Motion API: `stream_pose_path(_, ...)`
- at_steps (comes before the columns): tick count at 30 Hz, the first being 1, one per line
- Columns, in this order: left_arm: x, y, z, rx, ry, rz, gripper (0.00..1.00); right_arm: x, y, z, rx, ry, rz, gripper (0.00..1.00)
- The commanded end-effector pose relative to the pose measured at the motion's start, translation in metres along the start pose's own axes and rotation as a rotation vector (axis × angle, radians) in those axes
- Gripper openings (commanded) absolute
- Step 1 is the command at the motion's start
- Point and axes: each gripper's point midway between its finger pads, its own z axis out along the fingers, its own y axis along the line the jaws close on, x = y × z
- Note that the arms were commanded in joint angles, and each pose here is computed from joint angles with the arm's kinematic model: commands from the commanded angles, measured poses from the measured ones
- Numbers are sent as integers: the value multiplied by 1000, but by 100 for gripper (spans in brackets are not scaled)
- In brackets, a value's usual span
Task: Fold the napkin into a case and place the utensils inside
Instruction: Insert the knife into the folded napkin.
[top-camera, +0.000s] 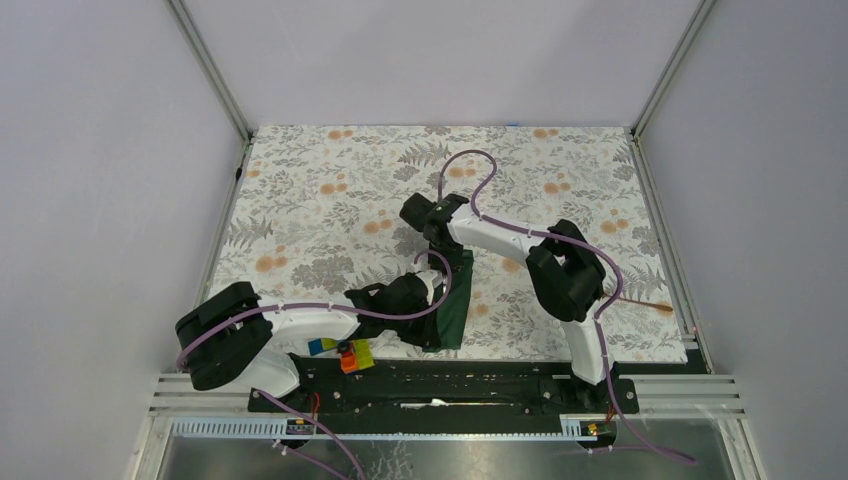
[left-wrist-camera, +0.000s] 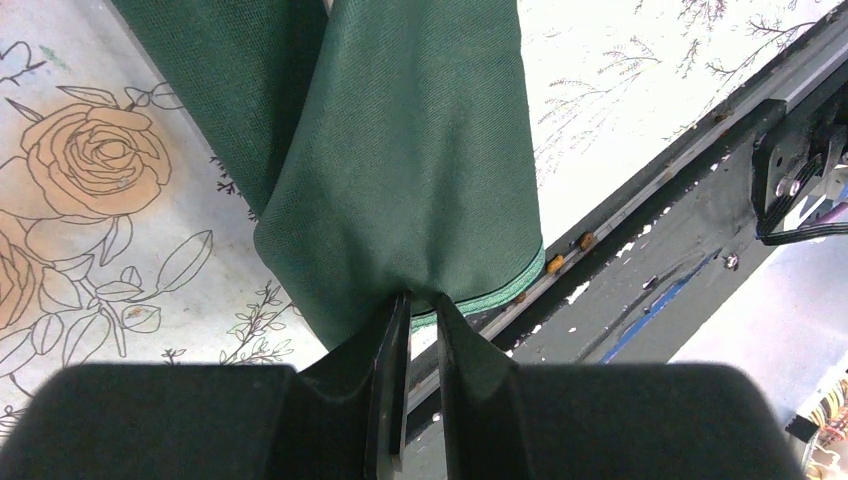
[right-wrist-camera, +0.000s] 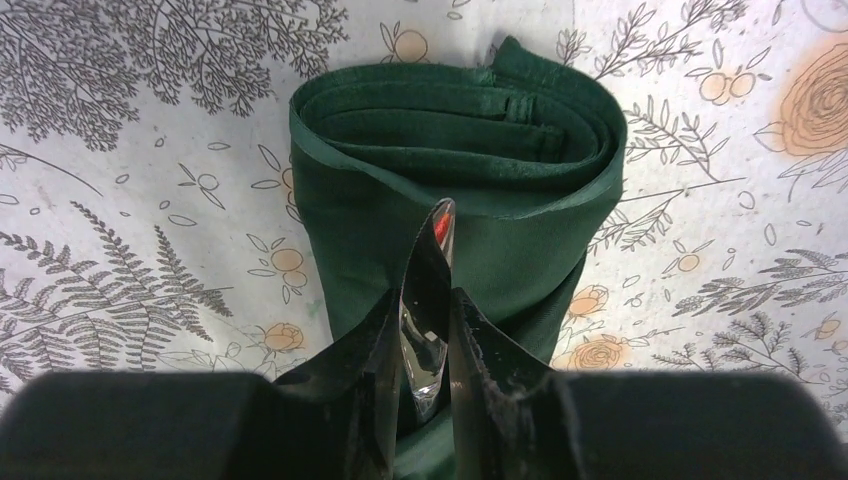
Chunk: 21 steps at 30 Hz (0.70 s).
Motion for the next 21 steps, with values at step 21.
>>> stream_pose_path(21, -21, 6, -5, -54, -86, 23, 22, 25, 16, 6, -54, 32, 16, 14)
